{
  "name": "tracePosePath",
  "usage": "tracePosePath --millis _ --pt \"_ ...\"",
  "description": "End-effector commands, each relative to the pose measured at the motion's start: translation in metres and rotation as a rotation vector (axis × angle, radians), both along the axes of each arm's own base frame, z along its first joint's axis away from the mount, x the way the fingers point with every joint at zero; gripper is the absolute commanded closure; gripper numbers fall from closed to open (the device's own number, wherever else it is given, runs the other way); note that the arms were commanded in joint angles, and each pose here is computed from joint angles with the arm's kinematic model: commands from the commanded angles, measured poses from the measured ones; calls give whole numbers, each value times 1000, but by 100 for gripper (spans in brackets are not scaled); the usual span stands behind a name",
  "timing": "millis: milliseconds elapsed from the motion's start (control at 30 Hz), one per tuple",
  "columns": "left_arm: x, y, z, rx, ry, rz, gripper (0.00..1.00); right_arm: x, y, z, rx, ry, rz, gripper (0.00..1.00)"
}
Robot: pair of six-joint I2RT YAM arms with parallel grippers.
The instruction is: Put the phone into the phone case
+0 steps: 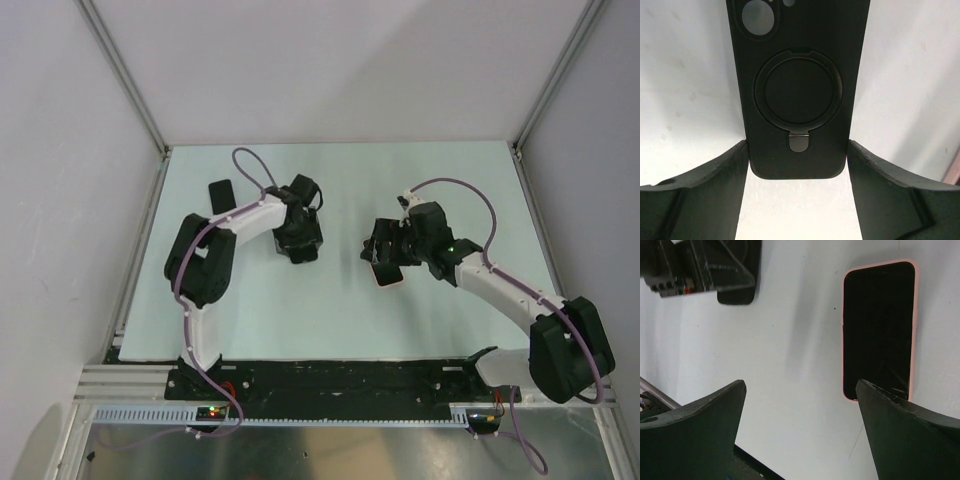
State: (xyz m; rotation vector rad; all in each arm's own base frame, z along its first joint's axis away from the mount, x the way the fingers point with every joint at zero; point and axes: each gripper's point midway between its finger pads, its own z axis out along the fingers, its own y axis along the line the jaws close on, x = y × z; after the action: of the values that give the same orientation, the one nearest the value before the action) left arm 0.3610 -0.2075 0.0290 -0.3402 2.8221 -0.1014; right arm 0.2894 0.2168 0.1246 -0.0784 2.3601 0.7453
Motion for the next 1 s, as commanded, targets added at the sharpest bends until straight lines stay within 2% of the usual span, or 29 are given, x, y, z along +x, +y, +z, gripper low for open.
tracePosePath --millis 0,200,500,733,967 --pt "-18 -35 34 -173 -89 -98 37 5 6 -1 36 -4 9 3" --pt "-51 -51 38 -322 -111 -157 37 14 15 -11 109 52 -5 5" --pt "-82 -61 38 -451 -149 -214 38 45 57 -17 280 140 8 11" --pt "-94 -72 50 -531 -169 -259 37 50 96 -21 286 168 41 13" --pt "-100 -76 56 -585 -183 -272 37 48 118 -43 274 224 28 20"
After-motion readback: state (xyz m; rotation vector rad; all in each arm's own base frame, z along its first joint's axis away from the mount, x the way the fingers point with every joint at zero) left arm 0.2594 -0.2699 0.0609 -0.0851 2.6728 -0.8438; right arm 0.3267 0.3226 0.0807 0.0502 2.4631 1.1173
